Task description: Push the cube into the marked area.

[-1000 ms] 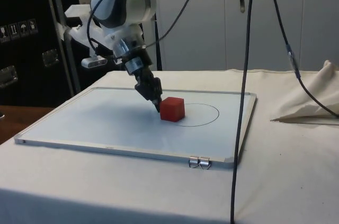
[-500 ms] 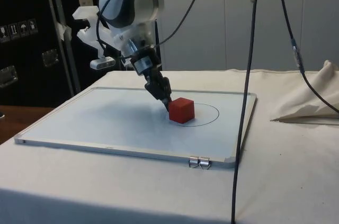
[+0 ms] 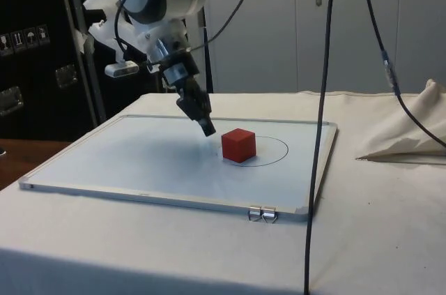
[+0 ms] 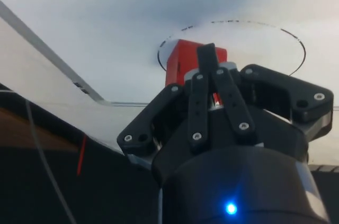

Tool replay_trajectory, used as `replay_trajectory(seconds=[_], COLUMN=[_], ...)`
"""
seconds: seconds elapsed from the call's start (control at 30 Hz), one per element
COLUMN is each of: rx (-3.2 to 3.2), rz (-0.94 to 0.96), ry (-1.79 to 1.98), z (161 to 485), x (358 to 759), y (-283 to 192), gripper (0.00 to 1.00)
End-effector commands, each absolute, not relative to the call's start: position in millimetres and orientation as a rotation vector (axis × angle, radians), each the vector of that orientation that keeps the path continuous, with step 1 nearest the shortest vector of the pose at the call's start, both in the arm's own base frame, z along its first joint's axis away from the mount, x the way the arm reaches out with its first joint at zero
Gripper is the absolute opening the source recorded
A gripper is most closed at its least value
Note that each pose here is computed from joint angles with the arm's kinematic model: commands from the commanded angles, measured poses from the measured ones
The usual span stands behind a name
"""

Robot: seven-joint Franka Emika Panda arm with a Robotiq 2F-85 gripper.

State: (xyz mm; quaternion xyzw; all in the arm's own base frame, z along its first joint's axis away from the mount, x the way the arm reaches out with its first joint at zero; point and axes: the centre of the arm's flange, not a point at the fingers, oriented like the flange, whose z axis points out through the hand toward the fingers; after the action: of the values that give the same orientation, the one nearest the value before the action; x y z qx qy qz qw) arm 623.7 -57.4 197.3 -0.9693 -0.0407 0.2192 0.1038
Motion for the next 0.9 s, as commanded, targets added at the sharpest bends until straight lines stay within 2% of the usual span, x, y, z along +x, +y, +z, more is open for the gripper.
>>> replay_trajectory(seconds=[0.0, 0.4, 0.87], rx=[-2.861, -2.887, -2.913], rz=[0.642, 0.544, 0.501], ry=[-0.117, -0.151, -0.219], z=[199.1, 219.5, 243.1], x=[627.2, 648.3, 653.3], y=[-55.6, -34.7, -5.7], gripper=[0.00, 0.00, 0.00])
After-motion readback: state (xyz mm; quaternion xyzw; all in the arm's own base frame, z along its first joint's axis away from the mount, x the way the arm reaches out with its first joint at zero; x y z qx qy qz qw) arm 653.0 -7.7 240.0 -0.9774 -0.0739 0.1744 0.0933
